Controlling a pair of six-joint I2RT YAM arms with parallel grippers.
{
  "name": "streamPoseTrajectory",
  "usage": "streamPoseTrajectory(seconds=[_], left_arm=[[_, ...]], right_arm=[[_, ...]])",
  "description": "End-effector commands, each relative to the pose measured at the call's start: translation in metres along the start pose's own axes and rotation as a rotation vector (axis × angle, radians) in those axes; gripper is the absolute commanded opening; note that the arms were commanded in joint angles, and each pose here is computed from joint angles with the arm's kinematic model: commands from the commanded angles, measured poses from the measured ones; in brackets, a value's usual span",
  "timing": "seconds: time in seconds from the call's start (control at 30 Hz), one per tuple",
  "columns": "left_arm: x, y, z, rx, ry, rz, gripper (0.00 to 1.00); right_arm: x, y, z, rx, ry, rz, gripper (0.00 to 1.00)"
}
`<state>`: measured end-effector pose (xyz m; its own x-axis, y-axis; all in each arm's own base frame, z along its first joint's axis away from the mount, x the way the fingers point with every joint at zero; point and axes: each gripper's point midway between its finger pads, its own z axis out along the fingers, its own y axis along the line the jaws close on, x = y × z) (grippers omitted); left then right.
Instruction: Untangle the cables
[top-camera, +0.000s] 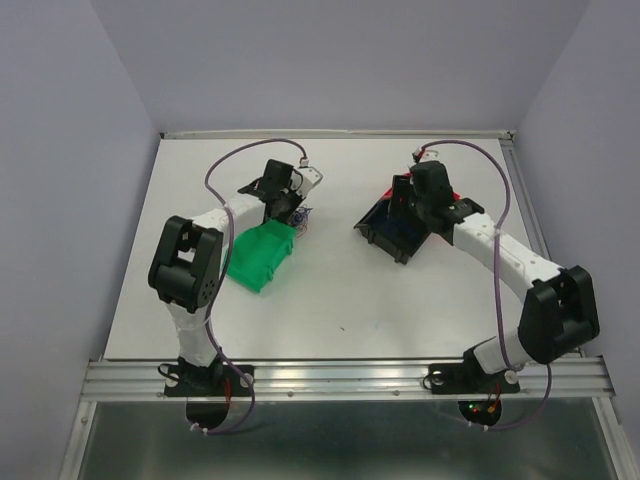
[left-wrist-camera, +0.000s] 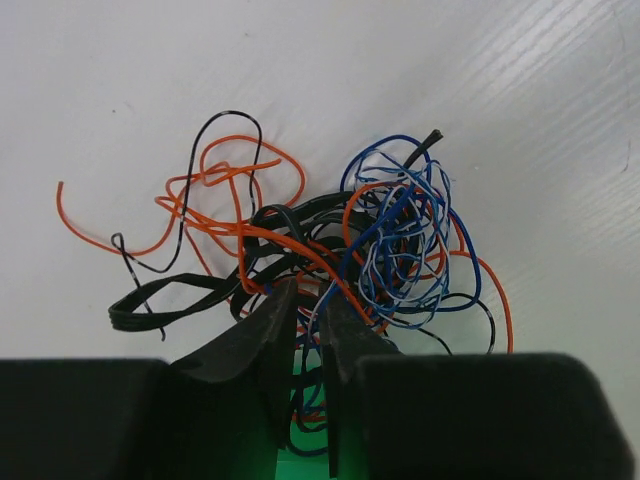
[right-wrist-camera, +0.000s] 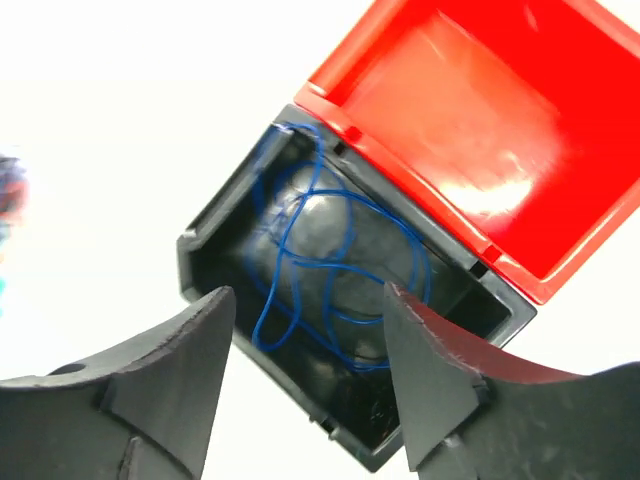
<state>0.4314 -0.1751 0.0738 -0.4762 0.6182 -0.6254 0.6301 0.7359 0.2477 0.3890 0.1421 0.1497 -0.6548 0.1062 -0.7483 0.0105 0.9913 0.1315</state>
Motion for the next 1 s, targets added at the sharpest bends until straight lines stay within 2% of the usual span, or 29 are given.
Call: streamPoseTrajectory(seconds=[0.0,0.1,0.3,0.33,0.4,0.43,0.53,0.67,0.73,0.87,0.97], left_arm=[[-0.021,0.002,-0.008,0.007,-0.059,0.012,0.17],[-0.043,-0.002,-0.02,0.04,-0.167,0.028,0.0],[-0.094,0.001,-0.066,0.045,-0.38,0.044,0.0],[-0.107,0.001,-0.086,0.044,-0.447,0.047,0.0],[-0.115,-0.004,-0.106,0.064,-0.508,0.054,0.0],[-0.128,-0.009,-0.129,0.096,-0.577,0.065,0.0],[-0.142,-0.026,-0.17,0.185,-0.673,0.085,0.0],[-0.155,-0.046,-0.209,0.278,-0.744,0.128,0.0],[-0.164,-0.052,-0.228,0.303,-0.788,0.152,0.0],[-0.178,-0.064,-0.242,0.348,-0.826,0.175,0.0],[-0.181,-0.082,-0.24,0.414,-0.811,0.179,0.0]], right_arm=[[-0.027,0.02,-0.022,-0.144,-0.155,-0.004,0.68],[-0.037,0.019,-0.039,-0.164,-0.224,0.007,0.68],[-0.046,0.031,-0.054,-0.255,-0.289,0.023,0.68],[-0.043,0.037,-0.052,-0.29,-0.288,0.021,0.68],[-0.042,0.047,-0.051,-0.346,-0.294,0.024,0.68],[-0.041,0.054,-0.049,-0.388,-0.306,0.023,0.68],[-0.029,0.077,-0.044,-0.512,-0.273,0.007,0.68],[-0.029,0.109,-0.059,-0.686,-0.324,-0.035,0.73],[-0.019,0.12,-0.069,-0.758,-0.335,-0.054,0.8],[-0.014,0.144,-0.099,-0.893,-0.406,-0.126,0.88],[0.001,0.163,-0.117,-1.011,-0.397,-0.195,0.89]])
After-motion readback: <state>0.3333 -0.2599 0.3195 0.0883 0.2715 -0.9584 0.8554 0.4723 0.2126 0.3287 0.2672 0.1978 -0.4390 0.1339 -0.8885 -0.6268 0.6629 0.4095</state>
